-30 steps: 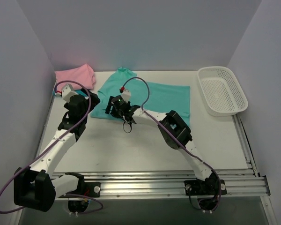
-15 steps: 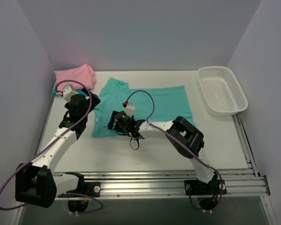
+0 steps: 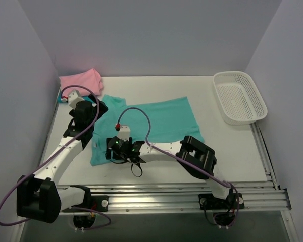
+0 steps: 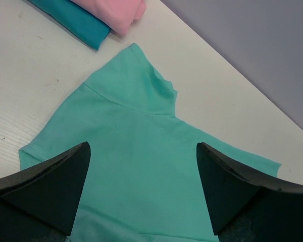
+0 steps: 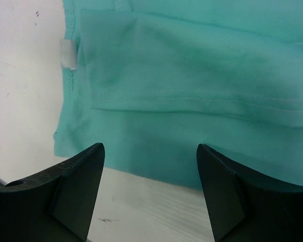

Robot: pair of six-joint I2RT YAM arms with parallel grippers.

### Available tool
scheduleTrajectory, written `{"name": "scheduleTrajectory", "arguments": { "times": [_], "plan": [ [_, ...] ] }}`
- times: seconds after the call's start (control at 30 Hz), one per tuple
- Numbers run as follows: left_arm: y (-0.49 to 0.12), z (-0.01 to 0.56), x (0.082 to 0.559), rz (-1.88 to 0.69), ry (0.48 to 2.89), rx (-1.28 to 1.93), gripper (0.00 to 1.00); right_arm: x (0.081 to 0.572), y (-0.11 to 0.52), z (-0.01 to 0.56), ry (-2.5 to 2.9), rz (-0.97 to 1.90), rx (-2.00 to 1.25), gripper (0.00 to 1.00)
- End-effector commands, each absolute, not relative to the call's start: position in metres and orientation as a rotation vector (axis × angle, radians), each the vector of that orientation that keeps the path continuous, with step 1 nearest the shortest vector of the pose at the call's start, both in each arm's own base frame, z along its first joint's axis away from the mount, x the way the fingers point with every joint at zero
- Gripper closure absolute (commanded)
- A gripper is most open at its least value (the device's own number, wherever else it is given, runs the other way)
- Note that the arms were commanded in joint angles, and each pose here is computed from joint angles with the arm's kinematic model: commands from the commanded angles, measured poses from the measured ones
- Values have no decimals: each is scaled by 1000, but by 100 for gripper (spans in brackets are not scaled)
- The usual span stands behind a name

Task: Fold and stack the t-shirts
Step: Fold the tshirt

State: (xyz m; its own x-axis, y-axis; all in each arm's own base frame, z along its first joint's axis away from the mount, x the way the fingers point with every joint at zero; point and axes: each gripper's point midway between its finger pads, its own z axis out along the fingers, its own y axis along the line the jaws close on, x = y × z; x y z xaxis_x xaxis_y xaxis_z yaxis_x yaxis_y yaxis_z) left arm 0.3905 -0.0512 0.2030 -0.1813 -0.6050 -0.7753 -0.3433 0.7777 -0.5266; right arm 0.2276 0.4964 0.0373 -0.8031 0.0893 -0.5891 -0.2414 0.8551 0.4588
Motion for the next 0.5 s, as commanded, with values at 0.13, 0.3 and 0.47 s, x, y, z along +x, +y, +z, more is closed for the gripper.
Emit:
{"name": "scheduleTrajectory", "arguments": {
  "times": [0.13, 0.3, 0.47],
  "plan": [
    [-51, 262, 379, -336, 1709, -695, 5, 283, 415, 166, 2136, 511, 65, 27],
    [-62, 241, 354, -413, 1771, -708, 5, 306, 294, 188, 2080, 353, 218, 25],
    [-82, 192, 327, -446, 1891, -733, 2, 319, 183, 166, 2089, 183, 328, 51]
  ]
}}
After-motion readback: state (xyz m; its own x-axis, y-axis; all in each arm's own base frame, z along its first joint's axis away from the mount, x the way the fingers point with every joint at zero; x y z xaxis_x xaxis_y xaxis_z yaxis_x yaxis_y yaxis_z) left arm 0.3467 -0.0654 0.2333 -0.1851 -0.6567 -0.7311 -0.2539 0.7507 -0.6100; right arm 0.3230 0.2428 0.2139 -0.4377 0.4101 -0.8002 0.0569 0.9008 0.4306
